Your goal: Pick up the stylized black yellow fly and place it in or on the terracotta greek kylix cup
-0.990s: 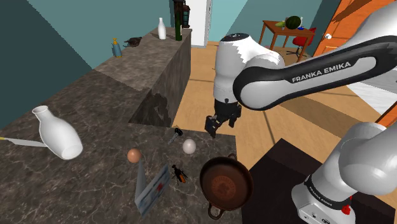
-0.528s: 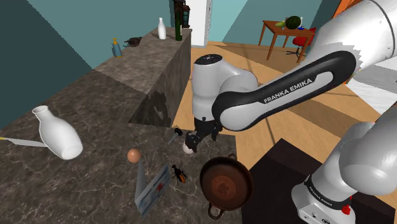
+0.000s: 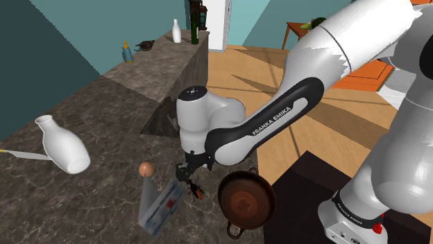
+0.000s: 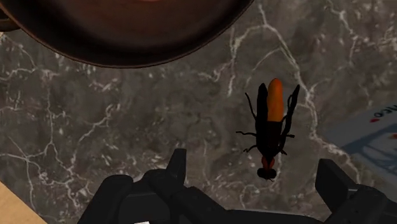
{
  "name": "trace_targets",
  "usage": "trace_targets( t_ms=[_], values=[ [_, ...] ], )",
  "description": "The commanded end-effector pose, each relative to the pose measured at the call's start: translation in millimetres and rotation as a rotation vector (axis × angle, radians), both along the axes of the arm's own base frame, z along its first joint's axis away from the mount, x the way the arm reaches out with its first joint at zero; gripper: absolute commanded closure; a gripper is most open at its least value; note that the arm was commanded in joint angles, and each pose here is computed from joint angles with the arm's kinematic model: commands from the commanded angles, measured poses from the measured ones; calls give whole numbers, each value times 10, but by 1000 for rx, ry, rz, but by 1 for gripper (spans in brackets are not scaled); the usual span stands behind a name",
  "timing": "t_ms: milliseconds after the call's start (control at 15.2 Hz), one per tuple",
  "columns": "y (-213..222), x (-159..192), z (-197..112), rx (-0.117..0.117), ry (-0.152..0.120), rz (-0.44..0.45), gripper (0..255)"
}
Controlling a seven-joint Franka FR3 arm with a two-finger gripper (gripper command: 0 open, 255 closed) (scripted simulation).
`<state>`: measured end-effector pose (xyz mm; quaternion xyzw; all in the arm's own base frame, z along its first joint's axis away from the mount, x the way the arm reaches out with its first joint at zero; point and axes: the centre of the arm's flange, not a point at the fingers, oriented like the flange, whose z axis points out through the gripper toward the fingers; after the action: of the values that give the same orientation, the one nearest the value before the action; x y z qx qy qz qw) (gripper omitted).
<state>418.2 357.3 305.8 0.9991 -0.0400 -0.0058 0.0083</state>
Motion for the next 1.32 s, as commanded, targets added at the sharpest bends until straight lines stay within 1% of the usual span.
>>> trace_targets(
  t_ms=[0,528,1056,1122,1254],
  values=[
    [226,55,-136,4,-2,2,0],
    [221,51,-536,4,-2,2,0],
    [221,50,-536,4,-2,2,0],
    [221,50,-536,4,-2,2,255],
    [221,50,-536,4,-2,2,255]
  ],
)
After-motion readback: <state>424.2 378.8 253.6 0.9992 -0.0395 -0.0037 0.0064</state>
